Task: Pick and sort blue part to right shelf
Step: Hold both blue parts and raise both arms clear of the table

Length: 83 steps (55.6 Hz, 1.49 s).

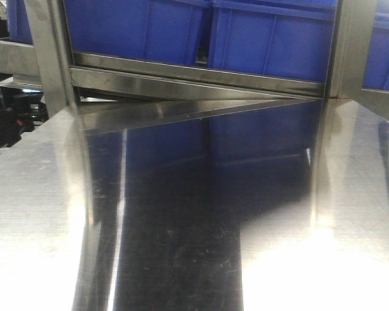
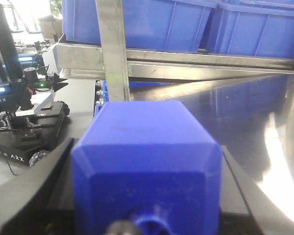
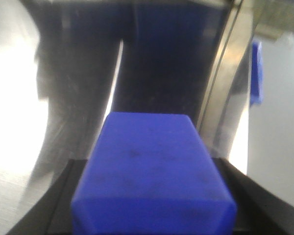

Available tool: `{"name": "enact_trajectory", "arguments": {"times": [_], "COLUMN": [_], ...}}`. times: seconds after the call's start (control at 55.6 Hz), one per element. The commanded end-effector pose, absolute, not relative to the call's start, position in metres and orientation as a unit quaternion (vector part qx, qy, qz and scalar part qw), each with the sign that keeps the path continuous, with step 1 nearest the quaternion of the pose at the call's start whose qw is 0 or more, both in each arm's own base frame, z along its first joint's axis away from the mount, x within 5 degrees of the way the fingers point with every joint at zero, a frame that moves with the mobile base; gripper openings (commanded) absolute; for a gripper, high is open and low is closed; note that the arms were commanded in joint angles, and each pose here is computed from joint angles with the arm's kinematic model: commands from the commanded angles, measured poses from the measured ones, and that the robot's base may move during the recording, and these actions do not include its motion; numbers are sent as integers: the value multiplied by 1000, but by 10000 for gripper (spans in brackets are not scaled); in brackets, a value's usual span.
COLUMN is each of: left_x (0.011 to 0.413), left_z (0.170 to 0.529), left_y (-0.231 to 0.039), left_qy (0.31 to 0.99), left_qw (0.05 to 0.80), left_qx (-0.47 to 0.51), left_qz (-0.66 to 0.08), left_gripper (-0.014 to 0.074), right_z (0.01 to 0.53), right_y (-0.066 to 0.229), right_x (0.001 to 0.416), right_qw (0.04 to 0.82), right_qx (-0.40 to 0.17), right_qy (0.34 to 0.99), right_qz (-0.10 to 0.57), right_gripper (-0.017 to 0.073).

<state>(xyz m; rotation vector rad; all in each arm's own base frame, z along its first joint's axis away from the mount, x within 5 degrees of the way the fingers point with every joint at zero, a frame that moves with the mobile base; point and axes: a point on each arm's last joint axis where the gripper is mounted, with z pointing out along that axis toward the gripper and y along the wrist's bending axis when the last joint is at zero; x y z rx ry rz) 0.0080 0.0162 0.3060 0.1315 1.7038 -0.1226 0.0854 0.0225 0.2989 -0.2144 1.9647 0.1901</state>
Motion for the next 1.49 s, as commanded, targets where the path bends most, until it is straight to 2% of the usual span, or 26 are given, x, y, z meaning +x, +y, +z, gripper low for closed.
{"name": "enact_trajectory", "arguments": {"times": [0.0, 0.18, 0.413, 1.474], "left_x": [2, 2, 2, 2], "left_z": [321, 321, 320, 320], "left_y": [18, 18, 17, 17], "left_qy": [704, 704, 707, 708], "left_qw": [705, 705, 701, 700], "left_qx": [60, 60, 59, 59], "left_qz": [-67, -67, -69, -68], "left_gripper": [281, 281, 281, 281], "right_z": [310, 302, 308, 306], "right_y": [13, -3, 3, 3], "right_x": [57, 12, 27, 27], "right_qw": [645, 714, 697, 692], "right_qx": [-91, -76, -81, -82], "right_qy": [754, 689, 705, 710], "right_qz": [89, 102, 98, 97], "right_gripper": [205, 205, 205, 205]}}
